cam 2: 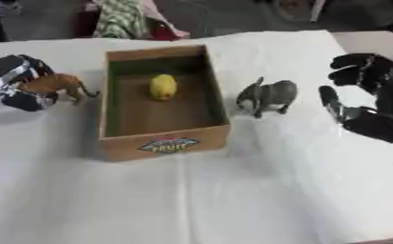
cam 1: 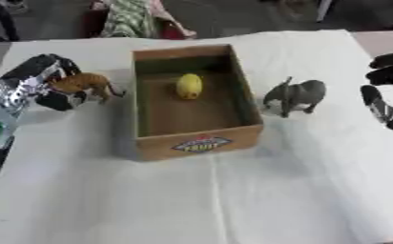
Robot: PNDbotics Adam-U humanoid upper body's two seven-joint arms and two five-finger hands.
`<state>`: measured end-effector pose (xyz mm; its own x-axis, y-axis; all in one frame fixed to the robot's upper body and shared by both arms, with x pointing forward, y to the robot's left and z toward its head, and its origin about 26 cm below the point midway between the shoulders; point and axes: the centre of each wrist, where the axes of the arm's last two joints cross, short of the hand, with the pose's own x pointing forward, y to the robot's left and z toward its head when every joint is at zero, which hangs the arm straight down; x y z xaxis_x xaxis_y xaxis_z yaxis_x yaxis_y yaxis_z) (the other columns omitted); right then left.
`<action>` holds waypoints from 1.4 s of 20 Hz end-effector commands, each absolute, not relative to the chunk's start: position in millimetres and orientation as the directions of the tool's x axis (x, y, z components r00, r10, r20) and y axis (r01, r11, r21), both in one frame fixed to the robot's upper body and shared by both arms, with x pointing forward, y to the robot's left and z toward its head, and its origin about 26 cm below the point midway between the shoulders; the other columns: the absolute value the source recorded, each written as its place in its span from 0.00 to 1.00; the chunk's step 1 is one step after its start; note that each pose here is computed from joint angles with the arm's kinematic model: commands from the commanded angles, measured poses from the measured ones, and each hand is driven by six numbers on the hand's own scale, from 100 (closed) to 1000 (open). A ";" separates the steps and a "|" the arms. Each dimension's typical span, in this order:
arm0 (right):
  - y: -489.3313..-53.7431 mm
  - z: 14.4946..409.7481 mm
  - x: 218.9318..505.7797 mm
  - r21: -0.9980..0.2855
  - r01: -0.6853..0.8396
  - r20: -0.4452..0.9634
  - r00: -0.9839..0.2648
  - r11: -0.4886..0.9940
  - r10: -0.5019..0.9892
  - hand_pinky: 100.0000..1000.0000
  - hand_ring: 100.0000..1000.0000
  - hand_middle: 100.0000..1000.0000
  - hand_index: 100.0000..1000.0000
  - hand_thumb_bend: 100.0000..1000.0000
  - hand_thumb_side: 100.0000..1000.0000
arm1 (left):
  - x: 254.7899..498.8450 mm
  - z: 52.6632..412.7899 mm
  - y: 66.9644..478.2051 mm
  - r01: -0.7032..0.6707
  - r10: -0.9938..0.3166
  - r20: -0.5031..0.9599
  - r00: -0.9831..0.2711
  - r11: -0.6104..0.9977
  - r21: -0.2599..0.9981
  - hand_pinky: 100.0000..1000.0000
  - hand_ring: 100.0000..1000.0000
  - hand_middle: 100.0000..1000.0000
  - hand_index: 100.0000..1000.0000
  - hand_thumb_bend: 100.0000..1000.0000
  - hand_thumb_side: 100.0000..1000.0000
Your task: Pick up objects on the table and place them in the box.
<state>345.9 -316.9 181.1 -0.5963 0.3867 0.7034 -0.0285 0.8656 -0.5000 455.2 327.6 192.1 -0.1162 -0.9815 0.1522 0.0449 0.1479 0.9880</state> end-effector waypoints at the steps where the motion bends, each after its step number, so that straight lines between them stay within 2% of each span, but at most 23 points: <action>1: -321.5 191.2 345.3 -0.517 -0.006 0.680 -0.611 0.856 0.406 0.68 0.67 0.65 0.73 0.17 0.00 | 456.9 192.2 327.0 0.032 -0.986 0.121 -0.115 0.119 0.992 0.45 0.32 0.32 0.51 0.00 0.09; 6: -322.0 191.3 345.2 -0.516 -0.004 0.680 -0.610 0.856 0.407 0.68 0.67 0.65 0.73 0.17 0.00 | 454.6 203.1 328.1 -0.028 -0.982 0.156 -0.109 0.160 0.987 0.40 0.25 0.24 0.44 0.00 0.12; 12: -321.8 190.7 345.3 -0.516 -0.006 0.681 -0.609 0.857 0.406 0.68 0.67 0.66 0.73 0.17 0.00 | 451.2 218.3 325.9 -0.086 -0.972 0.201 -0.119 0.212 0.973 0.39 0.23 0.23 0.43 0.00 0.13; 16: -322.3 190.1 345.2 -0.519 -0.008 0.682 -0.606 0.855 0.409 0.68 0.67 0.66 0.73 0.17 0.00 | 446.2 252.8 312.9 -0.202 -0.952 0.218 -0.214 0.262 0.944 0.40 0.23 0.22 0.43 0.00 0.13; 21: -322.3 190.1 345.2 -0.519 -0.008 0.682 -0.606 0.855 0.409 0.68 0.67 0.66 0.73 0.17 0.00 | 441.0 261.9 306.5 -0.213 -0.947 0.227 -0.229 0.276 0.937 0.40 0.23 0.22 0.43 0.00 0.13; 28: -318.3 187.7 345.9 -0.521 -0.031 0.688 -0.607 0.853 0.398 0.68 0.67 0.66 0.73 0.17 0.00 | 447.0 278.7 221.6 -0.135 -0.852 0.203 -0.482 0.302 0.944 0.41 0.24 0.24 0.45 0.00 0.10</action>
